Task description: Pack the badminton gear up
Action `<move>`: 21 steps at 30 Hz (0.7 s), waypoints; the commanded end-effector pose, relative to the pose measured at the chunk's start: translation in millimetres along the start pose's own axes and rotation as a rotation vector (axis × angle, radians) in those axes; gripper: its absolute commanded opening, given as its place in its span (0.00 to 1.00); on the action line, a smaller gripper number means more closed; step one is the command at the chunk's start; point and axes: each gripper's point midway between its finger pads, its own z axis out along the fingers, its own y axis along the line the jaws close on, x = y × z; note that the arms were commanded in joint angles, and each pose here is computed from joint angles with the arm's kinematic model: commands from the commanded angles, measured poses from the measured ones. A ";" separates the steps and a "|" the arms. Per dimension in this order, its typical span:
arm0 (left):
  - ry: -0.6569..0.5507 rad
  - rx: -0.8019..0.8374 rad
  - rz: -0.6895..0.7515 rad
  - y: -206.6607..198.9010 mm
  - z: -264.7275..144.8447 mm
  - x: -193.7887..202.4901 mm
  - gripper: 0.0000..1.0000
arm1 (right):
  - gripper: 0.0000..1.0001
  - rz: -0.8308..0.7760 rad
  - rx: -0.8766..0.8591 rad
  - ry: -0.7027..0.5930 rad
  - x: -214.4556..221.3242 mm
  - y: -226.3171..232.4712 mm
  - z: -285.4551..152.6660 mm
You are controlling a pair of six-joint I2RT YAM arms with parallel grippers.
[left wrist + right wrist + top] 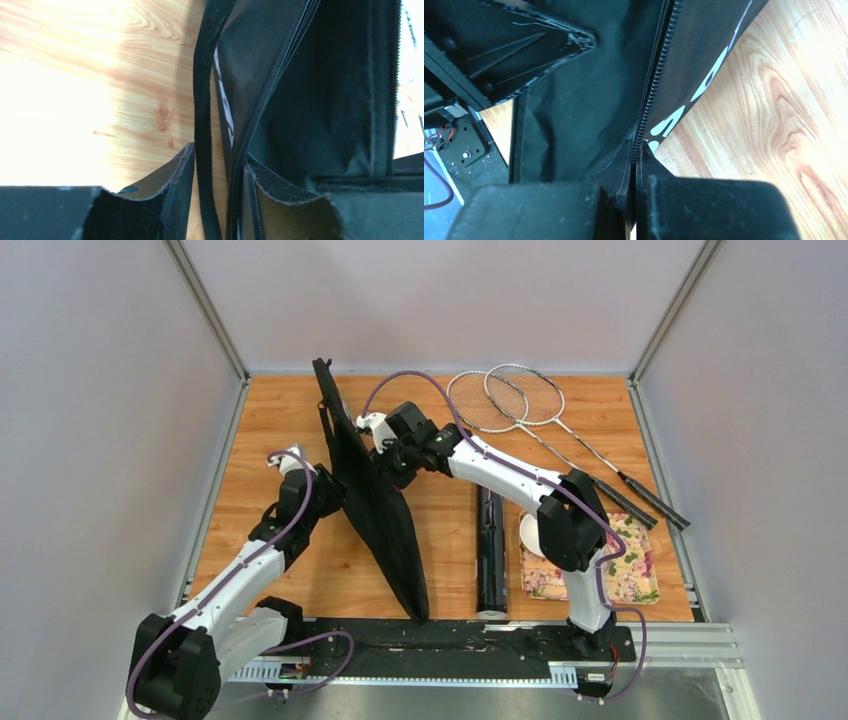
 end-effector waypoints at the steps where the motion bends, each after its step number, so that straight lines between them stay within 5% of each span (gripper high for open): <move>1: -0.058 0.124 -0.001 -38.0 2.5 -33.0 0.44 | 0.00 -0.096 -0.091 -0.091 -31.6 17.4 -10.9; 9: -0.058 0.137 0.027 -44.3 10.8 -42.9 0.53 | 0.00 -0.114 -0.133 -0.081 -31.3 22.9 -8.0; 12: -0.037 0.134 0.041 -44.8 12.8 -42.8 0.43 | 0.00 -0.115 -0.132 -0.087 -34.6 22.3 -8.4; 16: -0.050 0.119 0.065 -42.9 5.5 -52.8 0.00 | 0.00 -0.108 -0.062 -0.084 -34.8 5.8 -2.9; 21: 0.017 -0.036 0.054 -22.1 -9.9 -53.6 0.00 | 0.02 -0.084 0.213 -0.099 -47.4 -54.1 7.9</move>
